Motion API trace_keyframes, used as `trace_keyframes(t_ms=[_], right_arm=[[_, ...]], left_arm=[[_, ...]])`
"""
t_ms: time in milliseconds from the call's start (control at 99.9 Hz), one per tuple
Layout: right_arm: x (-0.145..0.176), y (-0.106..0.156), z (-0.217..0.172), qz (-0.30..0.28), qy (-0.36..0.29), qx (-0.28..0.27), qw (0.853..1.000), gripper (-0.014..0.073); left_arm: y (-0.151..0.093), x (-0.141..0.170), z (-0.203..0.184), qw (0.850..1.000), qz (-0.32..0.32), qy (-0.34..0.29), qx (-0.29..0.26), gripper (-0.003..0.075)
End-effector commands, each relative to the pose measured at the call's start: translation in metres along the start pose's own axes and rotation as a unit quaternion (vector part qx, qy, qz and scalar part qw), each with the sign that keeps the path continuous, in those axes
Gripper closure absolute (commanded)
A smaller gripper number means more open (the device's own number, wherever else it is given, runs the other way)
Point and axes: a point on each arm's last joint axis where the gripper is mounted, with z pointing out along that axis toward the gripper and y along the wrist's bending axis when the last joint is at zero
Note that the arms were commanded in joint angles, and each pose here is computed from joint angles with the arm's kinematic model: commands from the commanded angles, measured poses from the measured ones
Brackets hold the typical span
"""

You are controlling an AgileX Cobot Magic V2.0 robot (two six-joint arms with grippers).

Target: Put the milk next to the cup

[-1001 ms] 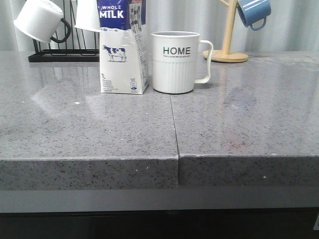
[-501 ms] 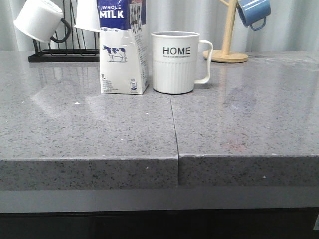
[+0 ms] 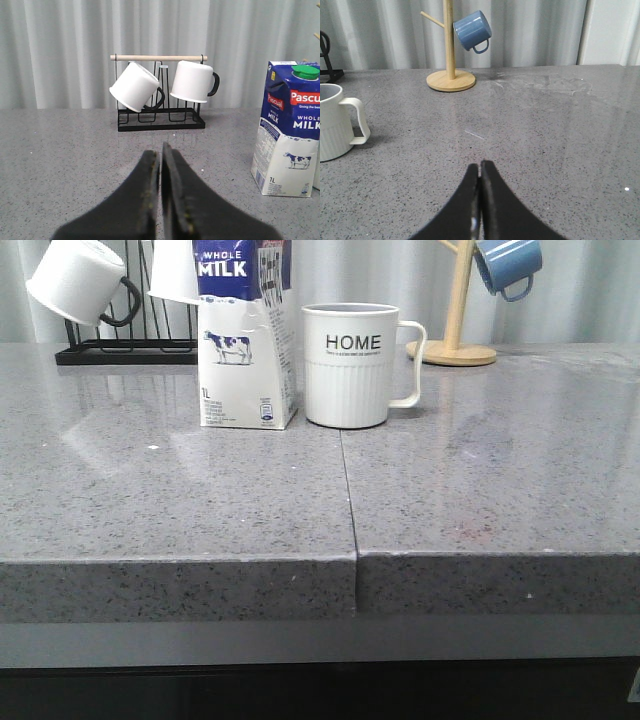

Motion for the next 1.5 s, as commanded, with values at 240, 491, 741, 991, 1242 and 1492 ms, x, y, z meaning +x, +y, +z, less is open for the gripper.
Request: trace_keyframes(t_ms=[240,491,741,991,1242,1492], right_arm=[[-0.015,0.001,-0.001,-0.005,-0.045,-0.004,0.999,0.0717],[-0.015,0.001,-0.001,-0.005,-0.045,-0.004,0.999,0.0717],[-0.015,0.001,-0.001,-0.005,-0.045,-0.004,0.999,0.0717],[-0.015,0.001,-0.001,-0.005,-0.045,-0.004,0.999,0.0717],[-0.014,0.001,0.000,-0.005,-0.044,-0.004,0.999,0.0717],[-0.015,0.001,0.000,-0.005,-0.044,-0.004,0.999,0.0717]], left_arm=[[-0.001,-0.016,0.000,0.999,-0.003,-0.050,0.002,0.0741],[-0.001,-0.021,-0.001,0.997,0.009,-0.074,0.003,0.0741],[0.001,-0.007,-0.003,0.996,0.068,-0.057,-0.008,0.0741],[0.010,0.032,-0.023,0.995,0.072,-0.036,-0.061,0.0741],[0.015,0.071,-0.029,0.998,0.013,-0.006,-0.067,0.0741],[0.014,0.090,-0.026,0.999,0.017,0.014,-0.036,0.0741]])
